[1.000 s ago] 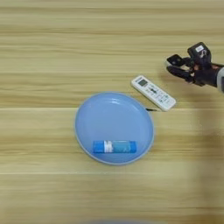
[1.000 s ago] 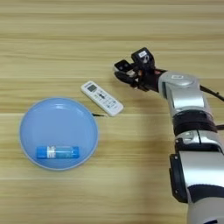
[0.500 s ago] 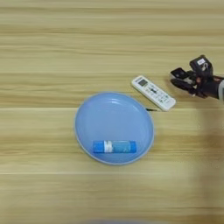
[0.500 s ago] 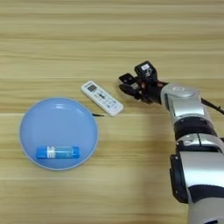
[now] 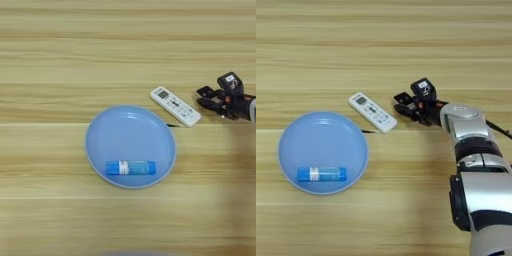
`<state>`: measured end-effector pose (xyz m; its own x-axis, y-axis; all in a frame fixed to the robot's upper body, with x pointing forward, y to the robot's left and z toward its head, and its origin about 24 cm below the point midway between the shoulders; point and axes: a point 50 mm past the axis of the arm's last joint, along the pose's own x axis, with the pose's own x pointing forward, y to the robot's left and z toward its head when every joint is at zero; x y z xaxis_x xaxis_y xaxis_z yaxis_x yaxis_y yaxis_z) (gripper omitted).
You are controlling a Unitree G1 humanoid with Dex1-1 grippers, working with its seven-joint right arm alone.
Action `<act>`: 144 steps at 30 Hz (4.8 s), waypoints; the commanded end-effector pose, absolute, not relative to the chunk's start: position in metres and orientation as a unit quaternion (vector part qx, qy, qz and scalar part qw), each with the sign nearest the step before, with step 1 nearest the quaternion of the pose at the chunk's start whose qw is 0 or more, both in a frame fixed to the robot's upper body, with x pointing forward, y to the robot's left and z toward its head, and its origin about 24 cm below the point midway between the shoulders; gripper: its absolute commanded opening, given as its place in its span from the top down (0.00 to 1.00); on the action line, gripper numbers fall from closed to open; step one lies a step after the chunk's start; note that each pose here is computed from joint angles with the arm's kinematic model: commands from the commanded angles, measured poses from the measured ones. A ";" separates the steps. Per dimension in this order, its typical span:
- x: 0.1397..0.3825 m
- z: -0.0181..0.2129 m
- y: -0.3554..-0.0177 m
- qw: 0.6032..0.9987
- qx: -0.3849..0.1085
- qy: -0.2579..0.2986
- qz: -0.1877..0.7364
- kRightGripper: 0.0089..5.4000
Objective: Move the objects on the table
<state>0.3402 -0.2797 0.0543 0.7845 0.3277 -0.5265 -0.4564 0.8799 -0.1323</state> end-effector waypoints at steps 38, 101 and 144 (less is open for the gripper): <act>0.350 0.170 -0.224 0.927 -0.196 0.031 0.319 0.00; 0.265 0.096 -0.129 0.693 -0.308 0.119 0.641 0.00; 0.262 0.068 -0.129 0.680 -0.311 0.151 0.647 0.74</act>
<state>0.2525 -0.1281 0.0499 0.0536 0.7808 -0.6225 -0.9899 -0.0401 -0.1356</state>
